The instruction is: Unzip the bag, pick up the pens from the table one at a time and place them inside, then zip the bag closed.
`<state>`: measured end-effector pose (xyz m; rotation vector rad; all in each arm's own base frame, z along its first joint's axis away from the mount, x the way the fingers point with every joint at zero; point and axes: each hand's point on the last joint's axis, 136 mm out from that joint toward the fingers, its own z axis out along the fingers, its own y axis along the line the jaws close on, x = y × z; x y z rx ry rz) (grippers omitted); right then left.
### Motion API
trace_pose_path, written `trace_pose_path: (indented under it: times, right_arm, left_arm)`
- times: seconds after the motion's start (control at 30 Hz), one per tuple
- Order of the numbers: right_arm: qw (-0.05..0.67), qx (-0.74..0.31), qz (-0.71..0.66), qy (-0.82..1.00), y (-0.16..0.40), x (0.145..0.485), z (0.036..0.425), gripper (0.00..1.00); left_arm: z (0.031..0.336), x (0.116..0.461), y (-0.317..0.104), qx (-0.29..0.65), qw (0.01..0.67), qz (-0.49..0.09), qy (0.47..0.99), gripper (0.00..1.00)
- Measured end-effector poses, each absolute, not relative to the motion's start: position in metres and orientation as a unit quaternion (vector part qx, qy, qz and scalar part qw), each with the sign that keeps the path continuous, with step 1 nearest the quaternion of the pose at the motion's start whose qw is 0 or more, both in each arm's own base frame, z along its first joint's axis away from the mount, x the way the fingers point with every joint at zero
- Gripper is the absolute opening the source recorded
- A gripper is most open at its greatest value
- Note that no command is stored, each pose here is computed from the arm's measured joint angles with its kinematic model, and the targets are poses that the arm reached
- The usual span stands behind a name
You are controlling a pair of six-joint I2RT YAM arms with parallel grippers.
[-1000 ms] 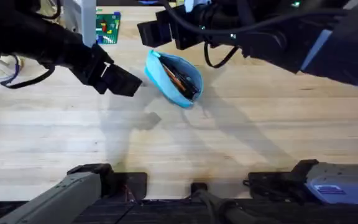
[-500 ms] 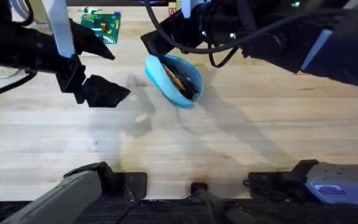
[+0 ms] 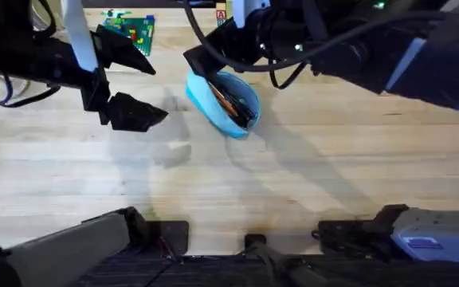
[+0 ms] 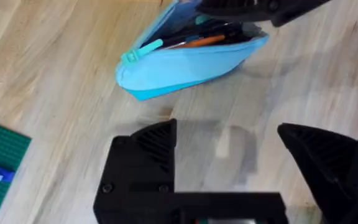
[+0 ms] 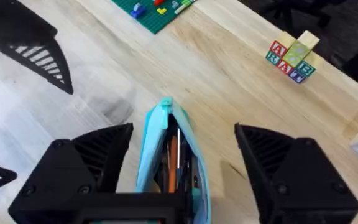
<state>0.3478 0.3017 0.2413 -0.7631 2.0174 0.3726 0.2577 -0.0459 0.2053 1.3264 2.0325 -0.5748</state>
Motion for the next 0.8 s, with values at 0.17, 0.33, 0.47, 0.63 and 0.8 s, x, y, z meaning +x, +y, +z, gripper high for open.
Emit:
trace_pose_path:
  times: [0.17, 0.33, 0.47, 0.63, 0.8]
  right_arm:
    - [0.459, -0.311, 0.151, 0.819, 0.302, 0.348, 0.241, 0.997]
    - [0.459, -0.312, 0.15, 0.819, 0.302, 0.348, 0.241, 0.997]
    - [0.459, -0.313, 0.149, 0.818, 0.302, 0.348, 0.241, 0.997]
    - [0.459, -0.313, 0.149, 0.818, 0.302, 0.348, 0.241, 0.997]
    - [0.459, -0.313, 0.15, 0.818, 0.302, 0.348, 0.241, 0.998]
  left_arm:
    - [0.205, 0.261, -0.045, 0.509, 0.323, -0.214, 0.769, 0.995]
    - [0.205, 0.261, -0.045, 0.509, 0.323, -0.213, 0.769, 0.995]
    - [0.205, 0.261, -0.045, 0.51, 0.324, -0.213, 0.768, 0.996]
    - [0.207, 0.273, -0.042, 0.519, 0.342, -0.191, 0.759, 0.992]
    - [0.203, 0.281, -0.039, 0.522, 0.347, -0.186, 0.756, 0.991]
